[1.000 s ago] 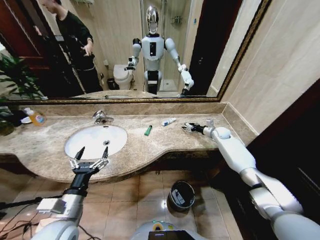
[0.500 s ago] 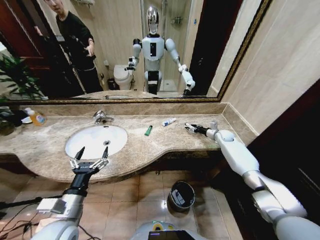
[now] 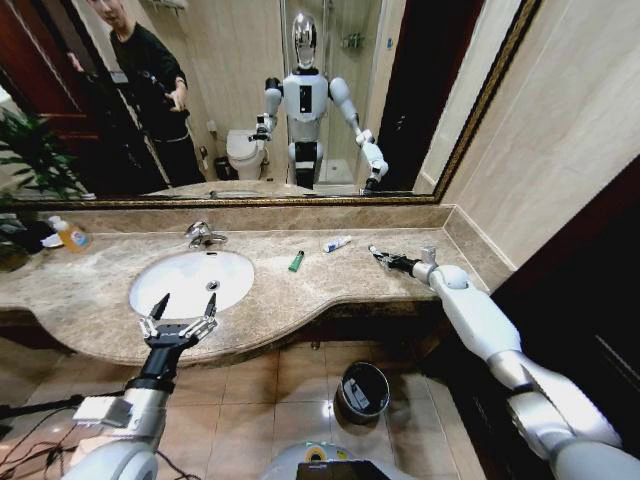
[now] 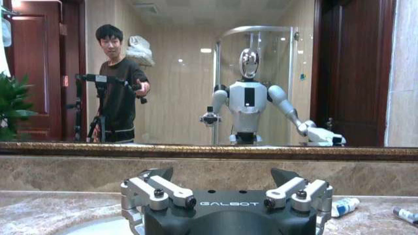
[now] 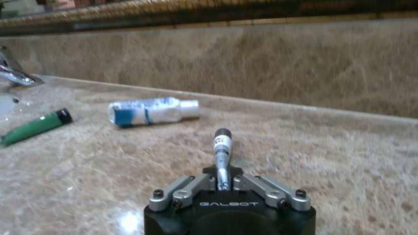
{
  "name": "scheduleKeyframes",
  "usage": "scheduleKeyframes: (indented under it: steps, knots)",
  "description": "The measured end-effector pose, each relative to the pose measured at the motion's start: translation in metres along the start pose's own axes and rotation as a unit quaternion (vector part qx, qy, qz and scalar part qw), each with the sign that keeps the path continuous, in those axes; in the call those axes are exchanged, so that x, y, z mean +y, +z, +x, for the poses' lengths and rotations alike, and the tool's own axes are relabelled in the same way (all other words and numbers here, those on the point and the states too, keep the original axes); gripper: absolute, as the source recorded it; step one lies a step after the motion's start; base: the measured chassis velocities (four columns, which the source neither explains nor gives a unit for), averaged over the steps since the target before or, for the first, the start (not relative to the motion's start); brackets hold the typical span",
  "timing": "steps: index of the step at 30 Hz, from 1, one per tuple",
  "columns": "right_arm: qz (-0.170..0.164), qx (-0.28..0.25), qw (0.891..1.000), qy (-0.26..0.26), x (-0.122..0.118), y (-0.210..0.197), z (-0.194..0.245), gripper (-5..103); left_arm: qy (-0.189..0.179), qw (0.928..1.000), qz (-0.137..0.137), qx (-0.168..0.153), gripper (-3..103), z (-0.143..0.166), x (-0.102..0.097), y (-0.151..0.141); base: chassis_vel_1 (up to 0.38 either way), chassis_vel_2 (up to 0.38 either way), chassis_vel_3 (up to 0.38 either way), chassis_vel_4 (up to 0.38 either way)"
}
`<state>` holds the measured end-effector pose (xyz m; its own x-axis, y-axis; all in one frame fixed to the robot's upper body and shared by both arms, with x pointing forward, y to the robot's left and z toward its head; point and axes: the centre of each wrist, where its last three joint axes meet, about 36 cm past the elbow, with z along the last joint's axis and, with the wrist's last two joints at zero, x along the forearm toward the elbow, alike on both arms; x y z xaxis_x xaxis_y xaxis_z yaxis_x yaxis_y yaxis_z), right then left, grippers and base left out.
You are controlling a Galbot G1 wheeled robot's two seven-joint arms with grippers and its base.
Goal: Pick up the trash from the sink and place it in the trash bin.
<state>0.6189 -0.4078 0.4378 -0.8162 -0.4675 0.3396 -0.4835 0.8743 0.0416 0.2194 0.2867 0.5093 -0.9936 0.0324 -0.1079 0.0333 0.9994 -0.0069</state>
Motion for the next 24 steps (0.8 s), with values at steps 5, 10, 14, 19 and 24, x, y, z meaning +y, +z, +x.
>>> scheduleKeyframes:
  steps: [5, 10, 14, 19, 24]
  knots:
    - [0.007, -0.027, 1.0, 0.004, 0.017, -0.015, 0.023, 2, 0.0, 1.0, 0.0, 0.0, 100, 0.0, 0.0, 0.0, 0.0, 0.0, 0.0, 0.0]
    - [0.019, -0.046, 0.999, 0.012, 0.04, -0.026, 0.063, 2, 0.0, 1.0, 0.0, 0.0, 100, 0.0, 0.0, 0.0, 0.0, 0.0, 0.0, 0.0]
    - [0.029, -0.048, 0.998, 0.014, 0.056, -0.025, 0.086, 2, 0.0, 1.0, 0.0, 0.0, 100, 0.0, 0.0, 0.0, 0.0, 0.0, 0.0, 0.0]
    - [0.034, -0.05, 0.998, 0.007, 0.092, -0.017, 0.132, 2, 0.0, 1.0, 0.0, 0.0, 100, 0.0, 0.0, 0.0, 0.0, 0.0, 0.0, 0.0]
    - [0.031, -0.052, 0.998, -0.008, 0.124, 0.006, 0.17, 2, 0.0, 1.0, 0.0, 0.0, 100, 0.0, 0.0, 0.0, 0.0, 0.0, 0.0, 0.0]
